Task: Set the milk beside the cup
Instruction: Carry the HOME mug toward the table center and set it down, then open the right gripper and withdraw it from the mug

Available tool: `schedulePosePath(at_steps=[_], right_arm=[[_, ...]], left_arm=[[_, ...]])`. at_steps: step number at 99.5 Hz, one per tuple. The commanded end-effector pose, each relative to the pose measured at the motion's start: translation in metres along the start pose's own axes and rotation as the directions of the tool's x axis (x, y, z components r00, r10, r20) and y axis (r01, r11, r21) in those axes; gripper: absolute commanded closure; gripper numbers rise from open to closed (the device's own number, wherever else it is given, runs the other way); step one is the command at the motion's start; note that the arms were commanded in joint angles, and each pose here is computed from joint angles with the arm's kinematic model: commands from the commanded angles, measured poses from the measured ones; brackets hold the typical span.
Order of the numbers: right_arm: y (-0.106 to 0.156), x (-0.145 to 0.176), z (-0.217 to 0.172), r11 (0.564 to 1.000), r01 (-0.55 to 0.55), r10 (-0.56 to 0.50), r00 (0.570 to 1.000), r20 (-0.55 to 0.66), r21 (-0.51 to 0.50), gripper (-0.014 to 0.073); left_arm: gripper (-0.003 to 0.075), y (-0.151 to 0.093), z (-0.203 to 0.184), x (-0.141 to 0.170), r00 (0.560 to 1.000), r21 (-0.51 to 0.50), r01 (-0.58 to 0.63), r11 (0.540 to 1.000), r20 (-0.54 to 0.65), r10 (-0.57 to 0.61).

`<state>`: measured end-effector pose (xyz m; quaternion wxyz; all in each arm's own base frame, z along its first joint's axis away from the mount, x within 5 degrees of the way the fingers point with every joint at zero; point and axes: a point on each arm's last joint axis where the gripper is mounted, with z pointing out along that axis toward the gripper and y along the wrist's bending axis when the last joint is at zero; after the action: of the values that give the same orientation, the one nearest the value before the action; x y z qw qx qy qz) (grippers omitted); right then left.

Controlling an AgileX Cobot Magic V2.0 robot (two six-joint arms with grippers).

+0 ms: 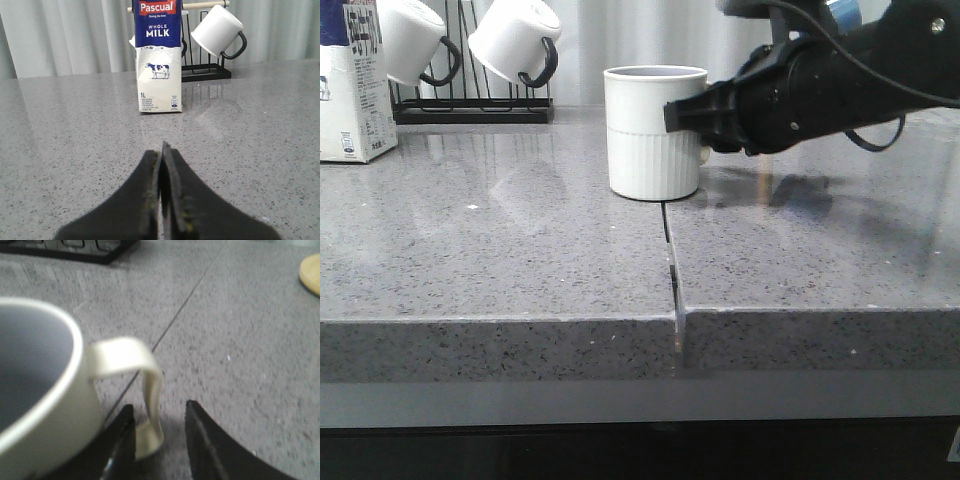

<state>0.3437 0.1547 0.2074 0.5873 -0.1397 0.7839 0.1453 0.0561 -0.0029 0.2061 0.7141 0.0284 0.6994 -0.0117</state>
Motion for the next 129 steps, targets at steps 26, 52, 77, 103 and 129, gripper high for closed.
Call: schedulePosePath(at_steps=[26,52,77,103,129], right_arm=[[-0.003,-0.02,-0.067,0.999,-0.042,0.037,0.975,0.217,0.017,0.0311],[-0.001,-0.032,-0.13,0.999,-0.046,0.045,0.992,0.115,0.01,0.0606],[0.002,-0.055,-0.198,0.999,-0.044,0.044,0.997,0.071,-0.007,0.0665],[0.003,-0.058,-0.275,0.999,-0.029,0.034,0.979,0.203,-0.027,0.0665],[0.002,-0.032,-0.331,0.999,-0.023,0.034,0.961,0.274,-0.041,0.0665]], left_arm=[[0.0741,-0.001,-0.001,0.003,0.997,0.006,0.012,1.0,0.079,-0.012],[0.0741,-0.001,-0.001,0.003,0.997,0.006,0.012,1.0,0.079,-0.012],[0.0741,-0.001,-0.001,0.003,0.997,0.006,0.012,1.0,0.079,-0.012],[0.0741,-0.001,-0.001,0.003,0.997,0.006,0.012,1.0,0.079,-0.012],[0.0741,-0.001,-0.001,0.003,0.997,0.006,0.012,1.0,0.079,-0.012]])
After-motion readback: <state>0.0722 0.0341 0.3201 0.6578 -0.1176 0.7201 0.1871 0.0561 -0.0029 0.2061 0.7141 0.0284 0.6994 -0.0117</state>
